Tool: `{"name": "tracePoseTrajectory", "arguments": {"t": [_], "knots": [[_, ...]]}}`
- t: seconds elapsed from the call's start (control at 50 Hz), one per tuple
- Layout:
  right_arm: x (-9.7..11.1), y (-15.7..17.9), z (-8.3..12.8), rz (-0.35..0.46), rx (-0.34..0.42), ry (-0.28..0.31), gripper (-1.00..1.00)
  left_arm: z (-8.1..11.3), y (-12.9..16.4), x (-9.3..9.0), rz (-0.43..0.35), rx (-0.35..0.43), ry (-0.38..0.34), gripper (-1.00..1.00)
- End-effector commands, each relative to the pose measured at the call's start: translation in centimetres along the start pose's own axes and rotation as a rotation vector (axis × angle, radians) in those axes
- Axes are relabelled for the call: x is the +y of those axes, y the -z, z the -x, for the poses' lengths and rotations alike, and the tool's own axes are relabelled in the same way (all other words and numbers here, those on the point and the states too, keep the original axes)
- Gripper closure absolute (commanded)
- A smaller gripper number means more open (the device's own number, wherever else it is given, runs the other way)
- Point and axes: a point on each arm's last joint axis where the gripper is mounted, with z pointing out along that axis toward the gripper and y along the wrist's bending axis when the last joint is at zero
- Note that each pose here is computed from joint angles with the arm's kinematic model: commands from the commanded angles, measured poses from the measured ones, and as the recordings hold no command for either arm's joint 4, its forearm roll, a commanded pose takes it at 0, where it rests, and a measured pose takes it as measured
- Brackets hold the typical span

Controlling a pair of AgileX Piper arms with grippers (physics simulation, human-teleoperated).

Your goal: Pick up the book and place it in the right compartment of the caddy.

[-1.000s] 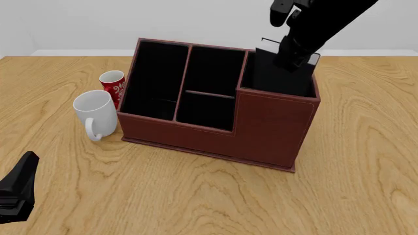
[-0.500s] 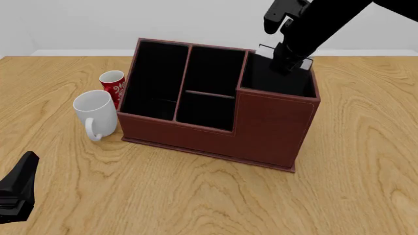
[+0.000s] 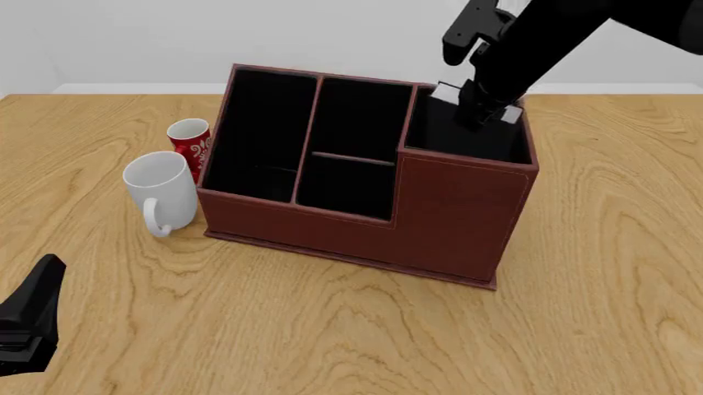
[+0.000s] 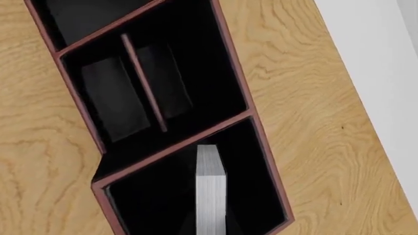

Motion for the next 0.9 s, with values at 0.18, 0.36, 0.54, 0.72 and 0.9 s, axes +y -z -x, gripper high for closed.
{"name": "tracePoseTrajectory", "arguments": {"t": [0.18,0.36,0.54,0.72,0.9], "knots": [[-0.8,-1.4,-0.2,-0.013,0.007,-0.046,1.00,0.0,0.0,0.0,0.000,0.000,0.000,-1.00],[-0.6,-2.1,-0.4,-0.007,0.014,-0.057,1.00,0.0,0.0,0.0,0.000,0.000,0.000,-1.00],[-1.0,-3.0,-1.0,-0.008,0.027,-0.067,1.00,0.0,0.0,0.0,0.000,0.000,0.000,-1.00],[-0.9,-4.1,-1.8,-0.003,0.043,-0.084,1.00,0.0,0.0,0.0,0.000,0.000,0.000,-1.00],[-1.5,-5.0,-2.4,-0.002,0.061,-0.085,-1.00,0.0,0.0,0.0,0.000,0.000,0.000,-1.00]]}}
